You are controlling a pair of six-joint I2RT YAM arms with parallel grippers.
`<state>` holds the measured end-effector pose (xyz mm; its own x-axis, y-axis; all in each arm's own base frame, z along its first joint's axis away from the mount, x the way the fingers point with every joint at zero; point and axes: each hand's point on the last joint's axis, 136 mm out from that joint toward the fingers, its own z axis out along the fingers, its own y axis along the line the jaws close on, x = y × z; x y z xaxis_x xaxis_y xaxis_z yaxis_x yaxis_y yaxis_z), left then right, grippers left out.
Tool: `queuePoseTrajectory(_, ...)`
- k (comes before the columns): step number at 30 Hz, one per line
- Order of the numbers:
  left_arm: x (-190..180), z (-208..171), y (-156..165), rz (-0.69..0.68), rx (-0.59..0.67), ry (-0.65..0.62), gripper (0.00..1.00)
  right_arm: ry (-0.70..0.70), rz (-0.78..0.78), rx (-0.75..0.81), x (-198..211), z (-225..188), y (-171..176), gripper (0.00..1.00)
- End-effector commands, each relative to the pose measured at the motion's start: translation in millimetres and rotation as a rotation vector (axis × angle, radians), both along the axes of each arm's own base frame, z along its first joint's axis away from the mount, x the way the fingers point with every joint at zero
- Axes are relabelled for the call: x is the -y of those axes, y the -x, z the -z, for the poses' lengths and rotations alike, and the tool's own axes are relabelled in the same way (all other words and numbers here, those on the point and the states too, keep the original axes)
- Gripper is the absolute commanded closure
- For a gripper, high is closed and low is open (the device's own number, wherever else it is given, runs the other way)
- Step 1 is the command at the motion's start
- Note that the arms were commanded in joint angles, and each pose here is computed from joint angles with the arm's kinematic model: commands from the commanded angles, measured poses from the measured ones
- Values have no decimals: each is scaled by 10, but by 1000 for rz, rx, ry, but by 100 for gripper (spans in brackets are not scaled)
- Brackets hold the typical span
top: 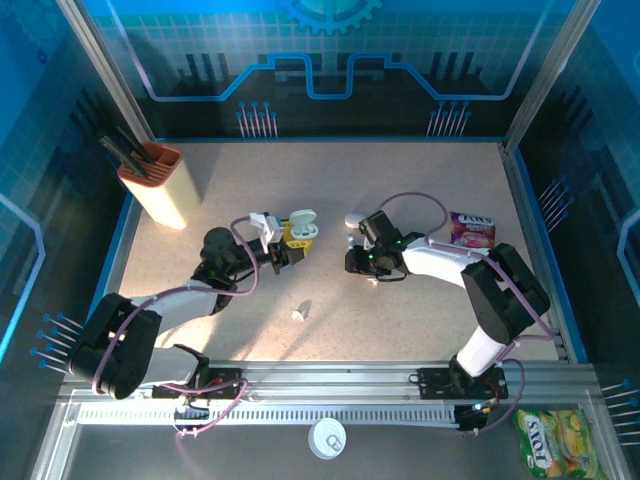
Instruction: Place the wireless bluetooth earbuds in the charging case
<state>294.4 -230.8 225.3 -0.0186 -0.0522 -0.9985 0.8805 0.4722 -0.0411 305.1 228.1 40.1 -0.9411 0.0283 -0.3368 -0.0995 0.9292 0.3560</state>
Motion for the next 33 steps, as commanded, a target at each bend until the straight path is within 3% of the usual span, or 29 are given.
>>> queuePoseTrajectory(1,-218,83,-165,-116,-53,19,65,196,-185,85,91,-169,25,59)
queuePoseTrajectory(6,-532,34,-324,-224,-82,57,65,487,-432,132,120,-256,34,59)
queuePoseTrajectory(11,-758,-73,-408,-308,-53,53,64,714,-569,105,98,-285,-10,59)
queuePoseTrajectory(20,-926,-255,-389,-355,-18,70,64,861,-674,96,-83,-149,-85,61)
queuePoseTrajectory(33,-936,-273,-350,-348,-19,73,64,877,-709,48,-117,100,-88,67)
